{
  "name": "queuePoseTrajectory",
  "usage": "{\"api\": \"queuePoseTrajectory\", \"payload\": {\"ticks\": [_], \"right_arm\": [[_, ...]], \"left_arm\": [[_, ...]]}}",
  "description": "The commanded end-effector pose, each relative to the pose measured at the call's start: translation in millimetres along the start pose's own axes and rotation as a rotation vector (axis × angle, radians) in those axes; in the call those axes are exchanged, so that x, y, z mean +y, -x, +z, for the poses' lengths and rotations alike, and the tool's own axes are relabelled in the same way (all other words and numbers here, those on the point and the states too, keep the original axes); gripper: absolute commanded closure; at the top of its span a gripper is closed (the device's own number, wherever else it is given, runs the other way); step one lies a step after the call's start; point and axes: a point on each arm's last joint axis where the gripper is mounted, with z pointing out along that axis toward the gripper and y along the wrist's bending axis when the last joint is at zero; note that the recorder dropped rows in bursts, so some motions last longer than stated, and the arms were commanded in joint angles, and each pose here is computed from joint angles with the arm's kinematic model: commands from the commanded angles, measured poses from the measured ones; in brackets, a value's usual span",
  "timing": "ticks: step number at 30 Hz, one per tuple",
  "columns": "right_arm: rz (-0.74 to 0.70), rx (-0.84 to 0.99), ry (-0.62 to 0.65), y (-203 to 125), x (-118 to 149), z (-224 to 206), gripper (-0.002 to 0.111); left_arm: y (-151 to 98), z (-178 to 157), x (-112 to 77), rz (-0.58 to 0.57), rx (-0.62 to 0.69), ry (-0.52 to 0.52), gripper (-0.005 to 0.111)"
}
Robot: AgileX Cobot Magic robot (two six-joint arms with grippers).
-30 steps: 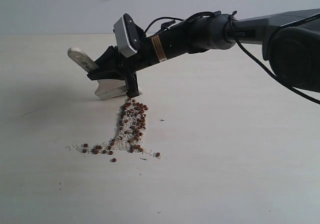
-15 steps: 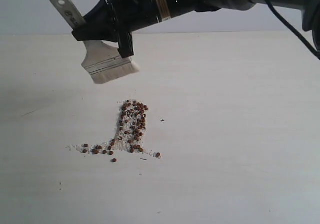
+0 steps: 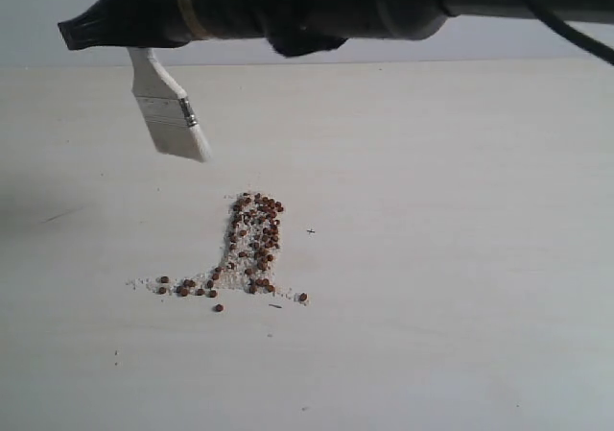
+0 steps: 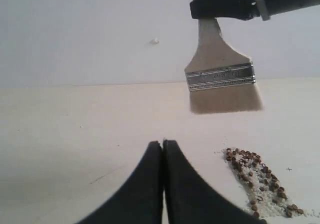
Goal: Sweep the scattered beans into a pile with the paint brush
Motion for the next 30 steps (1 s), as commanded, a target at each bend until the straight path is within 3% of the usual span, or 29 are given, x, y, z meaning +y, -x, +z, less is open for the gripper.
{"api": "queuePoseTrajectory", "payload": {"ticks": [1, 3, 5, 8, 11, 16, 23, 30], "right_arm": [[0.032, -0.062, -0.374, -13.2, 18.4, -14.8, 0.108], [0.086, -0.071, -0.47, -29.1, 45.8, -22.0, 0.108], [0.176, -0.109, -0.453, -46.3, 78.1, -28.2, 0.108], [0.065, -0.186, -0.515, -64.1, 123.5, -40.3, 0.108], [0.031, -0.213, -0.553, -74.9, 141.4, -45.2, 0.108], [0.073, -0.14, -0.569, -101.2, 153.9, -28.8, 0.108], [0.136, -0.17, -0.55, -96.3, 167.8, -5.9, 0.108], [0.135, -0.137, -0.537, -118.6, 173.8, 16.6, 0.108]], "left_arm": [[-0.1, -0.3, -0.3, -0.005, -0.008, -0.006, 0.106], [-0.1, -0.3, -0.3, -0.005, -0.008, -0.006, 0.106], [-0.1, -0.3, -0.3, -0.005, -0.008, -0.006, 0.106], [-0.1, -0.3, -0.3, -0.005, -0.008, -0.006, 0.106], [-0.1, -0.3, -0.3, -0.005, -0.008, -0.006, 0.106], [-0.1, -0.3, -0.3, -0.005, -0.008, -0.006, 0.106], [-0.1, -0.3, -0.3, -0.005, -0.008, -0.006, 0.106], [-0.1, -0.3, -0.3, -0.005, -0.008, -0.006, 0.106]]}}
